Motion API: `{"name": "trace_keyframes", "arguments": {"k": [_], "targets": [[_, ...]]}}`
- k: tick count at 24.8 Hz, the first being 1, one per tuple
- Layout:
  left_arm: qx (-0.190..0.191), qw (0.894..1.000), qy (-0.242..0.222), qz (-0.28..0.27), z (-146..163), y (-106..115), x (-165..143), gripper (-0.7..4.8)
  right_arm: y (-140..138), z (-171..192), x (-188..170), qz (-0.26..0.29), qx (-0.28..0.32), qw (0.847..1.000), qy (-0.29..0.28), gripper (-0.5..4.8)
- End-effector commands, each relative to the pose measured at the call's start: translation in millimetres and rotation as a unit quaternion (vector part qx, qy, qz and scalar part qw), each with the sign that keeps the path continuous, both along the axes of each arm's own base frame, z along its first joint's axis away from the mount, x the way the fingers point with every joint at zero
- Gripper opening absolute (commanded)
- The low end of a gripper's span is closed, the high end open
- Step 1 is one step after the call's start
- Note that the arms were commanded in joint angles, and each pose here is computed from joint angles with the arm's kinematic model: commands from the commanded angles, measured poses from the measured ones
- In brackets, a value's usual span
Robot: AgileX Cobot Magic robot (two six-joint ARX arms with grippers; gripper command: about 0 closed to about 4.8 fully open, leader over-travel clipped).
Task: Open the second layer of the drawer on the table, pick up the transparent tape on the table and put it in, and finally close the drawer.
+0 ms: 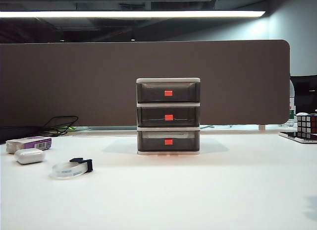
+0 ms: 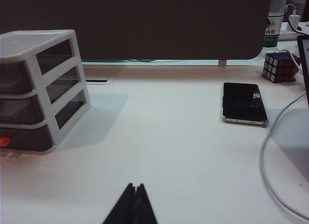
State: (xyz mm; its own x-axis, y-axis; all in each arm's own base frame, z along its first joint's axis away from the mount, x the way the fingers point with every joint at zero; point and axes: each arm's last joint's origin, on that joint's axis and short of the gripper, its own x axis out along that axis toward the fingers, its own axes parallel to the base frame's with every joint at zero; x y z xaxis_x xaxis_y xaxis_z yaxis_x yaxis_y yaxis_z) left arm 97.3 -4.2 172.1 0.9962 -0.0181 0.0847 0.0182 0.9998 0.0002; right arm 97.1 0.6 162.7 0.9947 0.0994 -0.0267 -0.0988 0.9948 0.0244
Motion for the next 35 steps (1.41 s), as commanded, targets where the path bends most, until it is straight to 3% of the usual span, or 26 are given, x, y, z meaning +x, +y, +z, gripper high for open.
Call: {"name": "trace_keyframes", "arguments": {"k": [1, 8, 11, 13, 15, 18, 20, 24, 26, 28, 29, 30, 32, 35], "targets": [[-0.002, 1.000, -0.006, -0.002, 2.6, -0.2, -0.5, -0.05, 0.0, -0.7, 0.3, 0.000, -0.001, 1.000, -0.004, -0.05], [-0.002, 1.000, -0.005, -0.006, 2.5, -0.4, -0.5, -0.05, 0.0, -0.8, 0.4, 0.000, -0.001, 1.000, -0.004, -0.05], [-0.026, 0.998, -0.003, -0.060, 2.6, -3.4, -0.7, -0.05, 0.5, -0.9, 0.3, 0.006, 0.008, 1.000, -0.003, -0.05], [-0.100, 0.983, 0.015, -0.154, 1.9, -8.8, -1.8, -0.05, 4.2, -1.0, -0.3, 0.071, 0.055, 0.996, 0.006, -0.05], [-0.139, 0.966, 0.037, -0.217, 1.0, -12.9, -3.1, -0.05, 7.6, -1.5, -1.4, 0.129, 0.084, 0.988, 0.019, -0.05], [-0.150, 0.934, 0.072, -0.316, -1.6, -21.5, -6.4, -0.04, 13.0, -2.1, -4.2, 0.232, 0.097, 0.967, 0.035, -0.05], [-0.152, 0.923, 0.072, -0.346, -0.4, -26.3, -8.1, -0.02, 13.3, -2.0, -4.4, 0.238, 0.096, 0.966, 0.034, -0.05], [-0.167, 0.911, 0.077, -0.369, 0.6, -33.3, -10.4, -0.02, 13.5, -1.9, -4.5, 0.243, 0.102, 0.964, 0.037, -0.05], [-0.167, 0.907, 0.087, -0.378, -0.9, -35.7, -11.3, -0.03, 13.5, -1.4, -4.5, 0.241, 0.134, 0.960, 0.046, -0.05], [-0.169, 0.902, 0.095, -0.386, -1.9, -39.1, -12.6, -0.03, 14.6, -0.3, -5.4, 0.259, 0.166, 0.950, 0.059, -0.05], [-0.184, 0.893, 0.080, -0.402, 2.8, -41.7, -14.3, -0.03, 16.6, 1.1, -6.5, 0.283, 0.165, 0.943, 0.061, -0.05], [-0.191, 0.892, 0.056, -0.406, 7.8, -44.3, -15.9, -0.03, 18.6, 3.8, -7.3, 0.293, 0.163, 0.940, 0.058, -0.05], [-0.180, 0.902, 0.051, -0.388, 7.2, -48.4, -16.0, -0.03, 21.4, 13.6, -9.0, 0.291, 0.157, 0.943, 0.042, -0.05], [-0.179, 0.897, 0.076, -0.398, 4.2, -55.8, -13.7, -0.03, 24.5, 31.2, -12.7, 0.278, 0.138, 0.951, 0.008, -0.05]]}}
